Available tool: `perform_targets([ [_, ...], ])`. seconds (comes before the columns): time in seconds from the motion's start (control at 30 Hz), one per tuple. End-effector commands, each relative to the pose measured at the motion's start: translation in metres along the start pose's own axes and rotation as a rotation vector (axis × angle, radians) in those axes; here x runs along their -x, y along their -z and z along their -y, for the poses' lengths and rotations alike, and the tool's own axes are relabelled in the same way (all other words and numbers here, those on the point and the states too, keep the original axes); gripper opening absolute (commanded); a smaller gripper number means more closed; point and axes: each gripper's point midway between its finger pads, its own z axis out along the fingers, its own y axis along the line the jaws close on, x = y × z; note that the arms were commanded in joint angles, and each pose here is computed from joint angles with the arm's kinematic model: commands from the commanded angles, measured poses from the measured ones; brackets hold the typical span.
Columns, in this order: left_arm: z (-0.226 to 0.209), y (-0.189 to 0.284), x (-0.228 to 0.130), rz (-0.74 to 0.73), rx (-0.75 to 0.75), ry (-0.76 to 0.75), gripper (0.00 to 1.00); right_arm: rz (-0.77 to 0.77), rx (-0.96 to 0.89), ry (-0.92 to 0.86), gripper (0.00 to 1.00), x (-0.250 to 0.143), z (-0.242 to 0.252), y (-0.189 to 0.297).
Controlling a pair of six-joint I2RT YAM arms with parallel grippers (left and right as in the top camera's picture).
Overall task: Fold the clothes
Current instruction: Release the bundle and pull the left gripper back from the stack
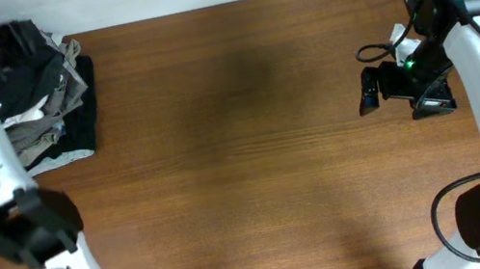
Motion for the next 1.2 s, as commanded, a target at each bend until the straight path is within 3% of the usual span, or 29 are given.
perform_targets([
  [0.0, 0.044, 0.088, 0.021, 0.098, -0.148, -0.034, 0.99, 0.028, 0.017, 0.029, 0.96, -0.01, -0.015, 0.011],
  [0.27, 0.079, 0.194, -0.015, 0.049, -0.223, -0.007, 0.99, 0.227, 0.057, 0.193, 0.96, -0.06, -0.049, 0.063],
  [0.53, 0.098, 0.238, -0.068, -0.097, -0.264, 0.034, 0.99, 0.53, 0.107, 0.334, 0.97, -0.143, -0.057, 0.123],
  [0.7, 0.144, 0.254, -0.095, -0.136, -0.334, -0.104, 0.99, 0.72, 0.125, 0.34, 0.98, -0.193, -0.028, 0.141],
  [0.8, 0.173, 0.256, -0.141, -0.245, -0.356, -0.195, 0.99, 0.829, 0.14, 0.332, 0.99, -0.221, -0.008, 0.141],
  [1.03, 0.223, 0.251, -0.194, -0.219, -0.486, -0.364, 0.99, 1.087, 0.147, 0.287, 0.99, -0.24, 0.021, 0.147],
  [1.17, 0.226, 0.24, -0.208, -0.224, -0.5, -0.383, 0.99, 1.131, 0.095, 0.249, 0.99, -0.235, 0.032, 0.15],
])
